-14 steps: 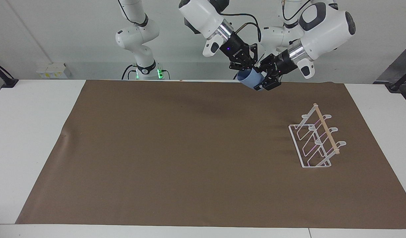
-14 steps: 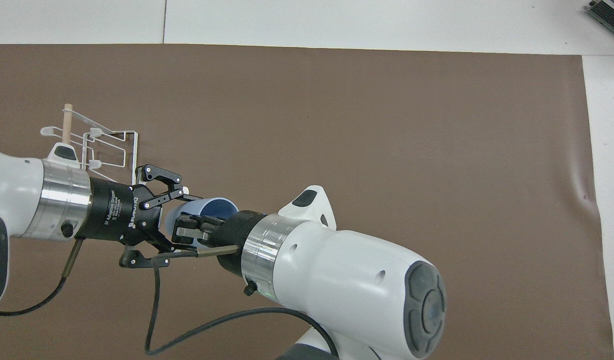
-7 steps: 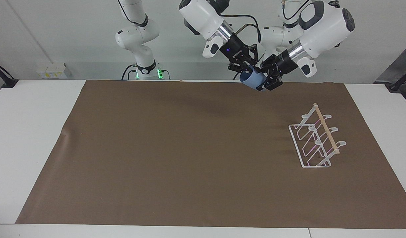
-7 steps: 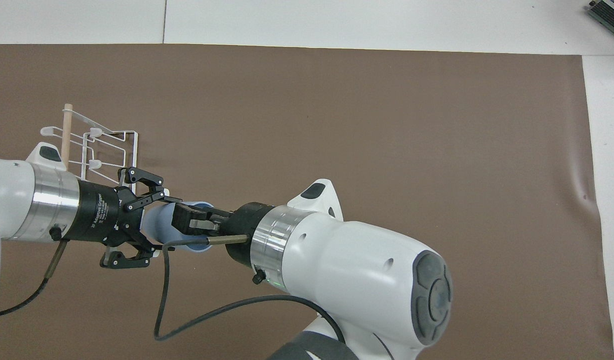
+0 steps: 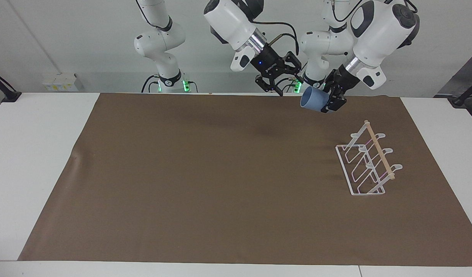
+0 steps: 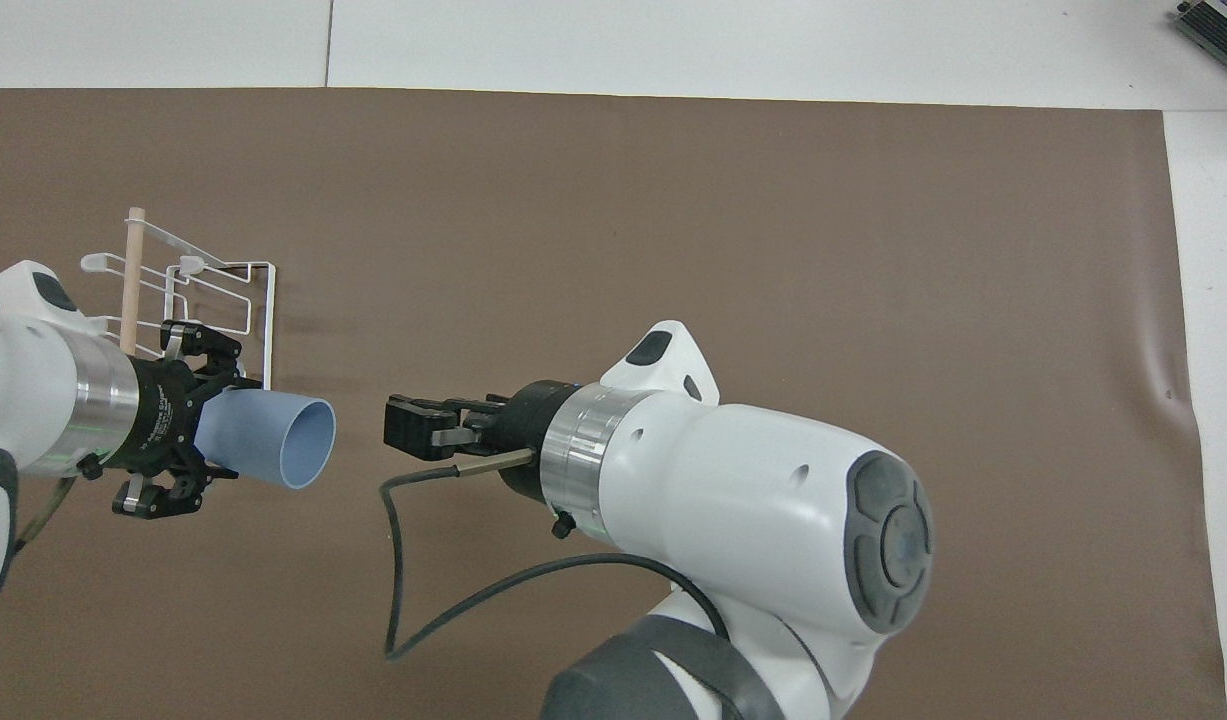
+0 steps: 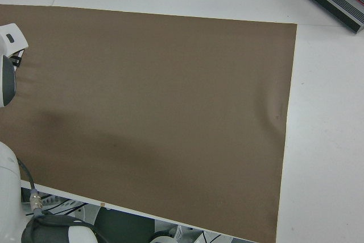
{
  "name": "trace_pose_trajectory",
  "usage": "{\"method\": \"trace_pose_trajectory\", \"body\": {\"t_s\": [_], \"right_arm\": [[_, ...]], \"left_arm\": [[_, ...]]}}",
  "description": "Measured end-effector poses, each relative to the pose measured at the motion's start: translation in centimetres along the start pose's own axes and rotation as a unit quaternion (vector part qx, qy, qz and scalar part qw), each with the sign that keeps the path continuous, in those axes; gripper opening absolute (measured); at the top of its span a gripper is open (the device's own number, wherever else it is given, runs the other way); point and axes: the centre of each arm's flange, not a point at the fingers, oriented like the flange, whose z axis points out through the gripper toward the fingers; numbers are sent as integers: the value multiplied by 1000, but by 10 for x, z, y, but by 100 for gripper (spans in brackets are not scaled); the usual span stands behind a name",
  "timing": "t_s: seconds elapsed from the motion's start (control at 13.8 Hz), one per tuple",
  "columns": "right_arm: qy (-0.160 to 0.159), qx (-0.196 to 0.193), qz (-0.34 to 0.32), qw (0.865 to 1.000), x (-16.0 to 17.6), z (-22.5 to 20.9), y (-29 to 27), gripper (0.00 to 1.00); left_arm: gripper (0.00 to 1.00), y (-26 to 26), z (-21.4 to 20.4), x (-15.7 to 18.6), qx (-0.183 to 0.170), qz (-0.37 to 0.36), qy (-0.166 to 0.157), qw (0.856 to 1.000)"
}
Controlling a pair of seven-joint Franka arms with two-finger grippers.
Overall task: Hang cup on cup holder
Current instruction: 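Open the right gripper and withdraw it while the left gripper holds the cup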
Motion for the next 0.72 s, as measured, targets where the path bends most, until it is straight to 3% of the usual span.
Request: {"method": "trace_pose_trajectory", "body": {"t_s": [0.14, 0.36, 0.58, 0.72], "right_arm": [[-10, -29, -83, 996, 15, -7, 24, 85], [-48, -93, -214, 971, 32, -19, 64, 85], [-108, -129, -256, 952, 42, -33, 103, 85], [-144, -171, -280, 933, 53, -55, 141, 84]], "left_arm": [[76, 7, -7, 3, -32, 21, 69, 997], [76, 20, -12, 16, -68, 58, 174, 981], [76, 36, -2, 27, -69, 103, 276, 953], [76, 46, 12, 30, -61, 132, 323, 935]]}}
